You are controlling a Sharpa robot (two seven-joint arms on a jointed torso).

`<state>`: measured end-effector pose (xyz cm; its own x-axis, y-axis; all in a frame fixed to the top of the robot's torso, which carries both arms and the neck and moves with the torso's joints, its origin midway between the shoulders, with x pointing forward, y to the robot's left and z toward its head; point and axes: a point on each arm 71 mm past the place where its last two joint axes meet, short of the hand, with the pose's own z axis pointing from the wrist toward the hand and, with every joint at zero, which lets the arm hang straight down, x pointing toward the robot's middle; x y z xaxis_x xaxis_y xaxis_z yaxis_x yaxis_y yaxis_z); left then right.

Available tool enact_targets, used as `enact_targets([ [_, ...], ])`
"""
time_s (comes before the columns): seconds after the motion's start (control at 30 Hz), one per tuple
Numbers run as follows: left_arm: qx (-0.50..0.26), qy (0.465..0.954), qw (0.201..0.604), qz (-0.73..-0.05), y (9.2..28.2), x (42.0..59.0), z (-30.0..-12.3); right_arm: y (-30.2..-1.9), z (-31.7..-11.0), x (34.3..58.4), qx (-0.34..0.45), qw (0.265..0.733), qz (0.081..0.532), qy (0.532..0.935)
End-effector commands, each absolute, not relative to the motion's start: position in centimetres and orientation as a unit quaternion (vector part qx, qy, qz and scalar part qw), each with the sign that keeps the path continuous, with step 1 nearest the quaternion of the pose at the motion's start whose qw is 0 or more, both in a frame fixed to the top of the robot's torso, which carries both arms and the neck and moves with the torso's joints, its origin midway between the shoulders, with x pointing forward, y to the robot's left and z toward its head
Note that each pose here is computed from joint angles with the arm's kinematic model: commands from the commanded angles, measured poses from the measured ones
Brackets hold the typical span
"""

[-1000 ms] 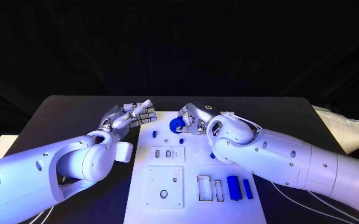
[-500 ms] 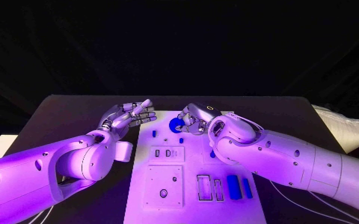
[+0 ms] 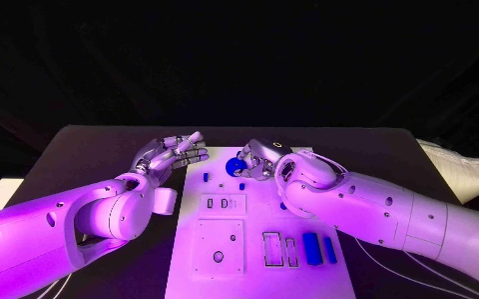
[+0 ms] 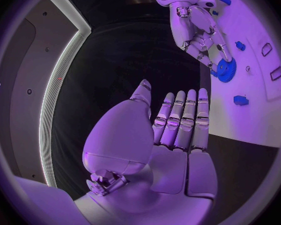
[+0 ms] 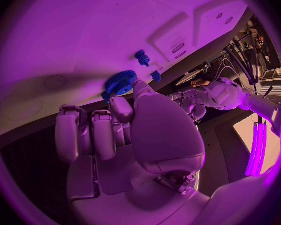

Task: Assemble the parts on the task board

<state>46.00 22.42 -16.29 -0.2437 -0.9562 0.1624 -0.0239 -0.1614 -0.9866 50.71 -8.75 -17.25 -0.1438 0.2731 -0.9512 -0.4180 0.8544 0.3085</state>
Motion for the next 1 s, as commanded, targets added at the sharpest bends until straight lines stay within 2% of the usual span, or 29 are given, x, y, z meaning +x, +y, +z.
enact_targets([
  [0.03, -0.473, 0.513, 0.39, -0.6, 22.3, 46.0, -16.1, -8.7, -17.5, 50.7, -0.052, 0.649, 0.255, 0.715],
  [0.37, -0.474, 0.514, 0.39, -0.6, 22.3, 46.0, -16.2, -8.8, -17.0, 50.6, -0.044, 0.669, 0.267, 0.692],
  [0.47, -0.475, 0.514, 0.389, -0.599, 22.4, 46.0, -16.2, -9.2, -16.4, 50.3, -0.03, 0.692, 0.294, 0.658],
  [0.57, -0.476, 0.513, 0.39, -0.599, 22.4, 46.0, -16.2, -10.0, -16.0, 50.0, -0.019, 0.695, 0.32, 0.643],
  [0.77, -0.476, 0.513, 0.39, -0.599, 22.6, 46.0, -16.2, -12.5, -14.9, 49.4, 0.005, 0.67, 0.379, 0.639],
  [1.0, -0.476, 0.512, 0.388, -0.601, 22.6, 45.9, -16.1, -18.3, -13.3, 49.3, 0.015, 0.644, 0.396, 0.654],
])
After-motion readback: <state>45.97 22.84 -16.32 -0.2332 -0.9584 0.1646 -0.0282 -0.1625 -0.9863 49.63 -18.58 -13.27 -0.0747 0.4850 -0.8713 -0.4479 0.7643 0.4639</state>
